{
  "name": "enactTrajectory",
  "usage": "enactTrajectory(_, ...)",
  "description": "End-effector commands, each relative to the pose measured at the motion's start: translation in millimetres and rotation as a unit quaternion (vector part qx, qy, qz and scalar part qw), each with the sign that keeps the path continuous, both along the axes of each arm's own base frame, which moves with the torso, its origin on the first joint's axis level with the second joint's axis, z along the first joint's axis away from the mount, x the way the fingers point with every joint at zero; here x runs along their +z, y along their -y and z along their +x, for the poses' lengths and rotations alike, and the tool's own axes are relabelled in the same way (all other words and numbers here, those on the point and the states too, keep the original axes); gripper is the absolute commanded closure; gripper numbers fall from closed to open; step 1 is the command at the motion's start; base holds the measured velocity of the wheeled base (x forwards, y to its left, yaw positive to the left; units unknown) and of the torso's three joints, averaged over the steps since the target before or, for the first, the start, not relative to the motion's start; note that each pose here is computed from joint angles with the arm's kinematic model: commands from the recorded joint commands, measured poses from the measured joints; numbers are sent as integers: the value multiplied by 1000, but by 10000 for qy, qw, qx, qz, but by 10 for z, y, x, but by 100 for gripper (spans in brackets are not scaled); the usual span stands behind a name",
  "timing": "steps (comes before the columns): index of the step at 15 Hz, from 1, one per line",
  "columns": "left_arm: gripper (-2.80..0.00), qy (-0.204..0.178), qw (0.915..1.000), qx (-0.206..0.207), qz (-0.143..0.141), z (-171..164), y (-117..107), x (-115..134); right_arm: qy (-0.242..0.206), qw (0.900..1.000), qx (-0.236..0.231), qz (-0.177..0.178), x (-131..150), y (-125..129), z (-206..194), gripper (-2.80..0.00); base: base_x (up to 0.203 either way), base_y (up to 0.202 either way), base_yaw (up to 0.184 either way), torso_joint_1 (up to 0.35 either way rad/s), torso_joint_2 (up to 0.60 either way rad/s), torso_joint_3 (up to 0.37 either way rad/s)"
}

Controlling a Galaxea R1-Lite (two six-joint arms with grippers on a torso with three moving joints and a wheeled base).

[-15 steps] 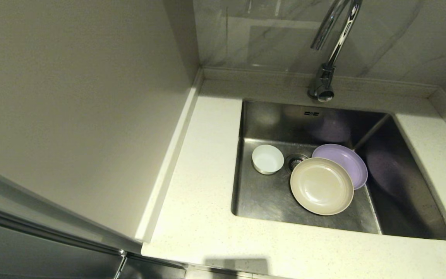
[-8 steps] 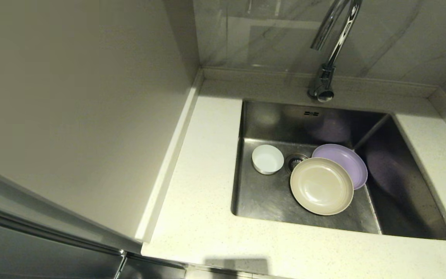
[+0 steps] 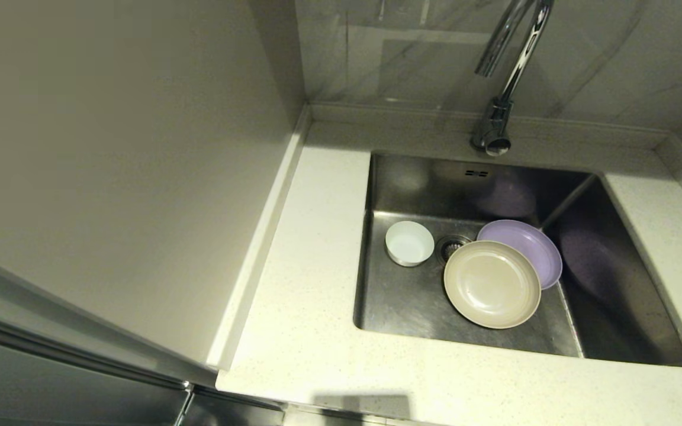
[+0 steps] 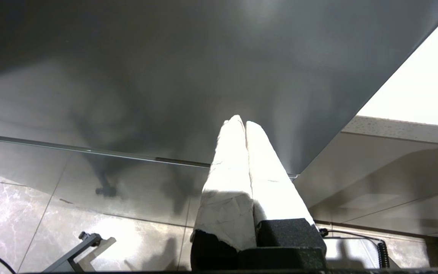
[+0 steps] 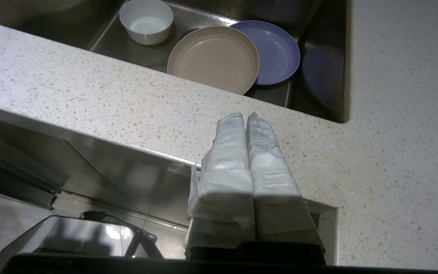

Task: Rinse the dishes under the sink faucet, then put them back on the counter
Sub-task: Turn on the faucet

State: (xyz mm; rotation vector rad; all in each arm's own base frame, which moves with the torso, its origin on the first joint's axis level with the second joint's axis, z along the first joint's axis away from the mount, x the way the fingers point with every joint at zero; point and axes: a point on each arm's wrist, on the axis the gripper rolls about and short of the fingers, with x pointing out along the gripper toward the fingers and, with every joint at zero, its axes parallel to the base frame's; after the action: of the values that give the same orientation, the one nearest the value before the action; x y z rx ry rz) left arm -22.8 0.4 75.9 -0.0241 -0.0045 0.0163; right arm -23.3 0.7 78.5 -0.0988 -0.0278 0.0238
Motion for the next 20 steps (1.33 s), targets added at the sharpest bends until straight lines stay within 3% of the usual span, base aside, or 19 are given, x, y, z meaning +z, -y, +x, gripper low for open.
enactTrajectory(1,0,9,10000,3,-3,-1,0,0,-155,9998,-5,109,-30,0,4,0,0,0,0,0,0,0)
enactTrajectory(5,0,9,10000,3,-3,-1,0,0,-155,9994,-30,301,-31,2,4,0,0,0,0,0,0,0)
enactTrajectory(20,0,9,10000,3,-3,-1,0,0,-155,9994,-30,301,-31,2,4,0,0,0,0,0,0,0)
